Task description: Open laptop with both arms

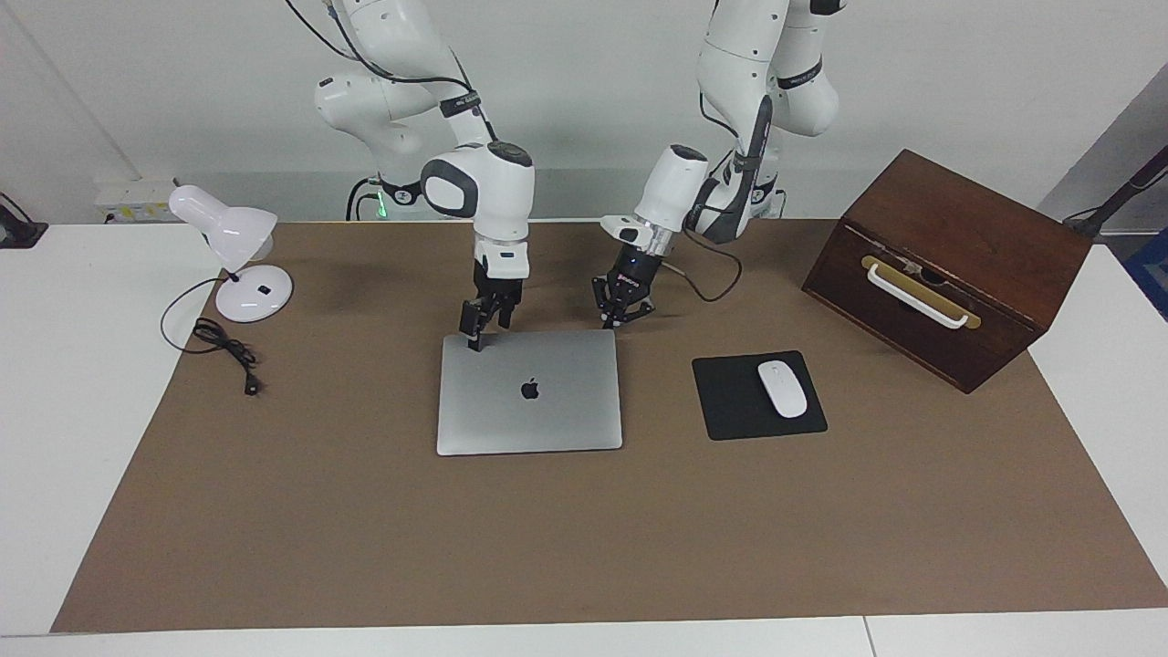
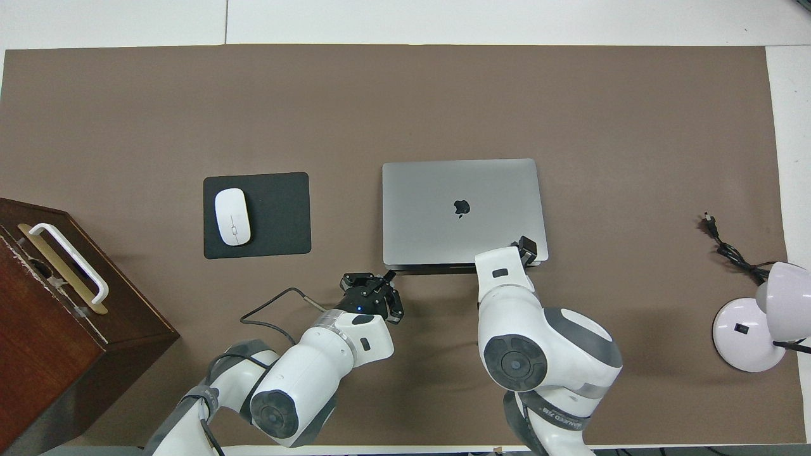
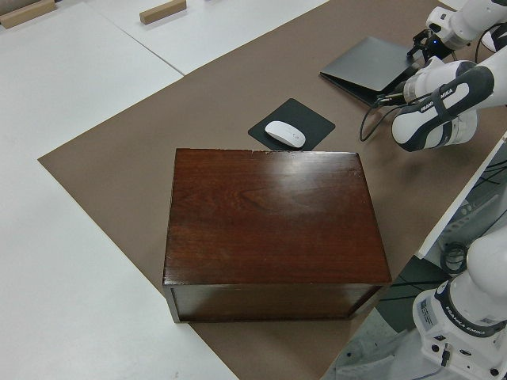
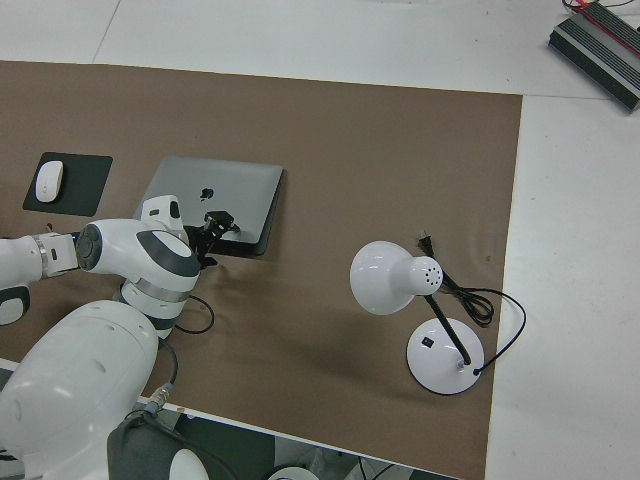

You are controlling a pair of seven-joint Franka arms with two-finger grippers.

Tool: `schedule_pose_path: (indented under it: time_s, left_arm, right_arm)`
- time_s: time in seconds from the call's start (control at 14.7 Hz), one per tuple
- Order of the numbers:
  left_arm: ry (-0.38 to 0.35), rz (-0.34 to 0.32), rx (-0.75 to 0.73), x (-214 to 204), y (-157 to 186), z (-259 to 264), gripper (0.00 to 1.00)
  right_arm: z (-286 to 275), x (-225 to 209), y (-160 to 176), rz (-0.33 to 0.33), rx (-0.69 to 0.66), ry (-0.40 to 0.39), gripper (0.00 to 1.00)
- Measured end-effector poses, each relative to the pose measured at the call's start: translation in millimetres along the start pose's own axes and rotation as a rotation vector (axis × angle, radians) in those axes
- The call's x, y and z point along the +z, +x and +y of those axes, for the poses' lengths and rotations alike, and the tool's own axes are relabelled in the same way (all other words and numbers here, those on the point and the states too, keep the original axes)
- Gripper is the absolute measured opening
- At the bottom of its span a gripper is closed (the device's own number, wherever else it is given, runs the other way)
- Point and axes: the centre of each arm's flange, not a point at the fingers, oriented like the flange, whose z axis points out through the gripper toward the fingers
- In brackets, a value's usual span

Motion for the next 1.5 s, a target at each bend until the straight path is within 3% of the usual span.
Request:
schedule_pose_path:
  time_s: [1.5]
  left_arm:
    - [0.000, -0.007, 0.000, 10.2, 0.3, 0.5, 0.01]
  right_arm:
    - [20.9, -2.9, 19.2, 0.028, 0.023, -0.018, 1.00]
